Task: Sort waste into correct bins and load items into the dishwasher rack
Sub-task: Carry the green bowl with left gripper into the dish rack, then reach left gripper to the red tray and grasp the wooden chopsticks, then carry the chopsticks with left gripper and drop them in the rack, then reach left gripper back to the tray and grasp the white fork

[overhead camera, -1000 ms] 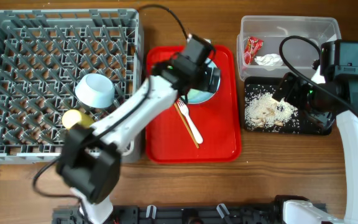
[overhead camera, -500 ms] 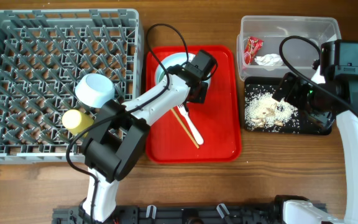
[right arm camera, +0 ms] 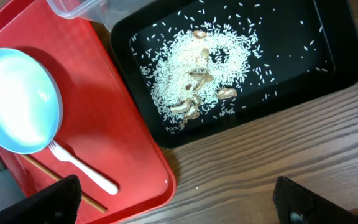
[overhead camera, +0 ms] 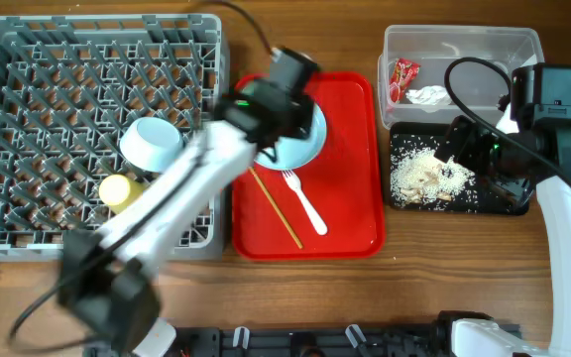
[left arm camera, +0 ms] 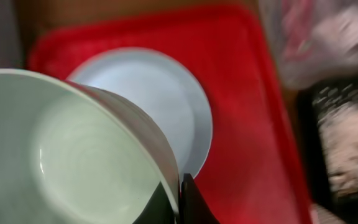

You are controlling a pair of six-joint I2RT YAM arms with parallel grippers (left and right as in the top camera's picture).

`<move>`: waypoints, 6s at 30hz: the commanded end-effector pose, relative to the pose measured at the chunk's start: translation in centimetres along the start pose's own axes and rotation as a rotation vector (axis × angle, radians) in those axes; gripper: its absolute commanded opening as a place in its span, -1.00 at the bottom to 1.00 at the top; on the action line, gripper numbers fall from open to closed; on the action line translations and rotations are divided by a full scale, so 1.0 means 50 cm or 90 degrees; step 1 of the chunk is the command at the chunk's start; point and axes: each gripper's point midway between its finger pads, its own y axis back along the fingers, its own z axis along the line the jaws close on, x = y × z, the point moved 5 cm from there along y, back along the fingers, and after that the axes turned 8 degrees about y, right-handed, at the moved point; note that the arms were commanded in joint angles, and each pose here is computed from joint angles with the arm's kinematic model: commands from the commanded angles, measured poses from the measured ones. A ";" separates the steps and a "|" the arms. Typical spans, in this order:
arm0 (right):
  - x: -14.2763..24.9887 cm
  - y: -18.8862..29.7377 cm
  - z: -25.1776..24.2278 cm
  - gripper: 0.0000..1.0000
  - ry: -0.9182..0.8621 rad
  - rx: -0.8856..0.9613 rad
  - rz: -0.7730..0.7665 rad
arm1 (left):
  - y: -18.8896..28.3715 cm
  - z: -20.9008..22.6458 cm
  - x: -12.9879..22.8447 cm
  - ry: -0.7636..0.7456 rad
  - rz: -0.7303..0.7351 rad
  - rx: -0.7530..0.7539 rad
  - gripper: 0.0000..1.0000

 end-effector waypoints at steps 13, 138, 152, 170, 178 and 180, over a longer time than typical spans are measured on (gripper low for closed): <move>0.001 0.000 -0.007 0.99 0.009 0.014 -0.003 | 0.133 0.356 -0.168 0.168 -0.063 0.529 -0.92; 0.010 0.000 -0.009 1.00 0.013 0.016 0.012 | 0.020 0.344 0.102 0.150 0.204 -0.186 -0.85; 0.008 0.000 -0.008 1.00 0.013 0.014 0.009 | 0.014 0.207 0.117 0.233 0.247 0.004 0.58; 0.007 0.000 -0.008 1.00 0.013 0.014 0.007 | -0.176 0.025 0.249 0.221 0.202 -0.180 0.60; 0.007 0.000 -0.008 0.99 0.013 0.014 0.008 | -0.235 0.046 0.267 0.209 0.192 -0.223 0.44; 0.007 0.000 -0.008 0.99 0.013 0.014 0.008 | -0.241 0.049 0.273 0.207 0.198 -0.229 0.30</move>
